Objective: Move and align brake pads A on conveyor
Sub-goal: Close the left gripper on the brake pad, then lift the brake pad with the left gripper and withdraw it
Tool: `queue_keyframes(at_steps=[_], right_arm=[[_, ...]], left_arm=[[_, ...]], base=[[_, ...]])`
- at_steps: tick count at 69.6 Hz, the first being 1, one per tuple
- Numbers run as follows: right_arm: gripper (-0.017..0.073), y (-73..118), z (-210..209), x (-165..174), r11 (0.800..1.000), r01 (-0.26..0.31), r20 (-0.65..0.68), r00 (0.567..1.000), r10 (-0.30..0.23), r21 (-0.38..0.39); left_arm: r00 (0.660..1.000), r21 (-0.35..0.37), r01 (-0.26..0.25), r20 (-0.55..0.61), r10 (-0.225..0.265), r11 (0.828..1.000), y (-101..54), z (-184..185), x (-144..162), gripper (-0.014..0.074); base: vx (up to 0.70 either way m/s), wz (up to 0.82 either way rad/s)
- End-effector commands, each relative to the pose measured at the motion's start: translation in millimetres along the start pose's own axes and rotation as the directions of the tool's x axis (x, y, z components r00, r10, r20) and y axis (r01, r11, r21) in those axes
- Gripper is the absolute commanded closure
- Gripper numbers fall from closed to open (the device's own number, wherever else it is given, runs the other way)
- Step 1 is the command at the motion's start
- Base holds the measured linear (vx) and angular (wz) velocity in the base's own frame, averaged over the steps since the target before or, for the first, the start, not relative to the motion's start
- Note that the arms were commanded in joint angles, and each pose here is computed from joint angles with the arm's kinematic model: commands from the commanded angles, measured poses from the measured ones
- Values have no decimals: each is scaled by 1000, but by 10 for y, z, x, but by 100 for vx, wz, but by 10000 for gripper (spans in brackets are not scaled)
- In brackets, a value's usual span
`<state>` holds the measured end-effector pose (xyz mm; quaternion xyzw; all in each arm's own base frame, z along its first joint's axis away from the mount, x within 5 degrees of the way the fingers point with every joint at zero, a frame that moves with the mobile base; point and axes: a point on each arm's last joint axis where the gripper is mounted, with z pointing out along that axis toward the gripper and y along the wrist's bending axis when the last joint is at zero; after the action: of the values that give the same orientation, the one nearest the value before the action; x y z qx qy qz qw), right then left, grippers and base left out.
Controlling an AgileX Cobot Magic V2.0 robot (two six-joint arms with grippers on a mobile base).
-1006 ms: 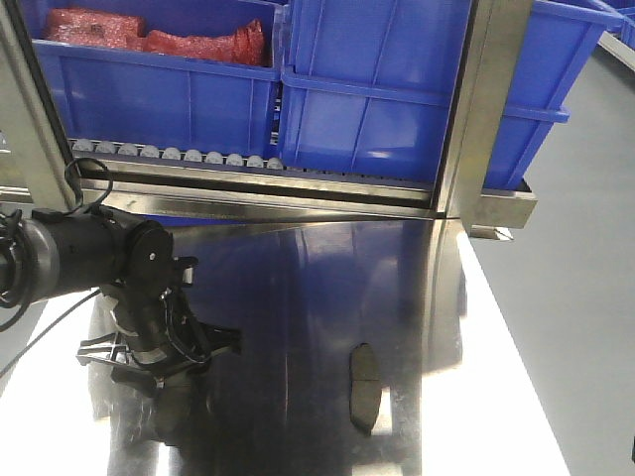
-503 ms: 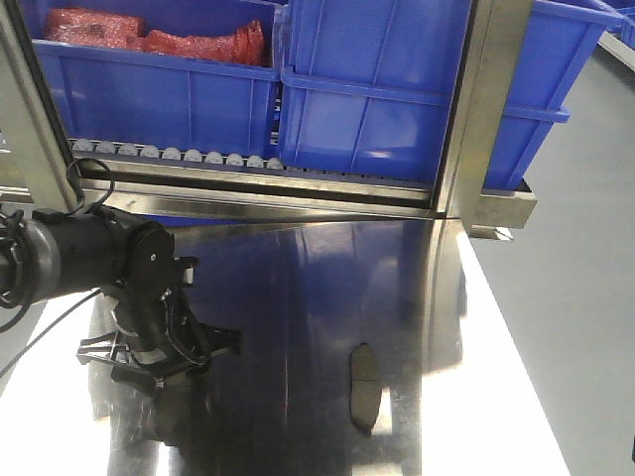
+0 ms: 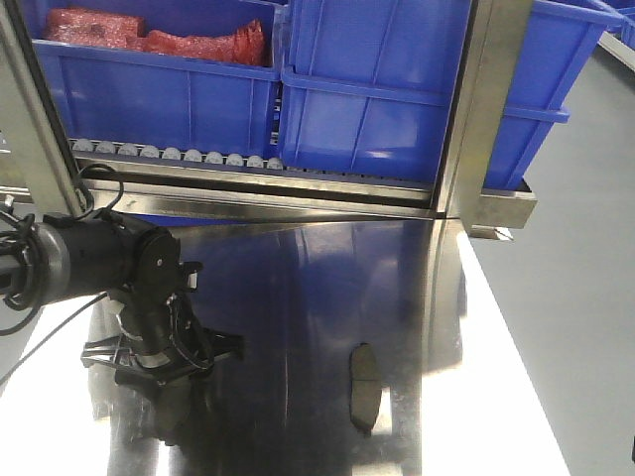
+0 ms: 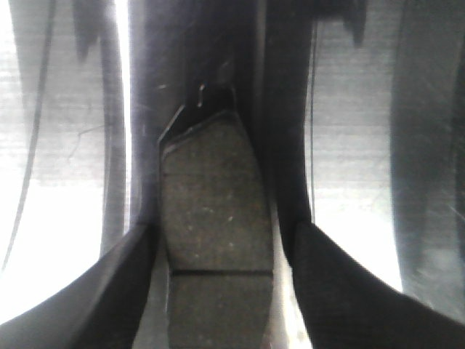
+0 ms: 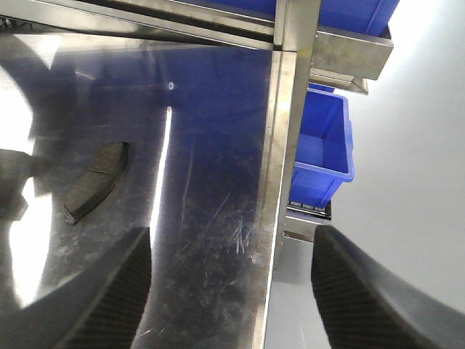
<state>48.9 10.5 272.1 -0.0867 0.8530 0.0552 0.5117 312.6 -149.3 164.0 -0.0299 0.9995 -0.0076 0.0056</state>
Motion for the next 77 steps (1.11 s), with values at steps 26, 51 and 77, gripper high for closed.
queue_keyframes(at_steps=[26,51,77], right_arm=[[110,-5,-38,-134,1000,2,85,996,-3,7],[110,-5,-38,-134,1000,2,85,996,-3,7],[110,-5,-38,-134,1000,2,85,996,-3,7]], left_arm=[[999,17,-2,47,2,1000,-31,-187,-19,497],[996,9,-36,80,36,999,-5,-295,-7,601],[976,-2,-75,207,74,997,132,-833,133,601]], base=[[0,0],[0,0],[0,0]])
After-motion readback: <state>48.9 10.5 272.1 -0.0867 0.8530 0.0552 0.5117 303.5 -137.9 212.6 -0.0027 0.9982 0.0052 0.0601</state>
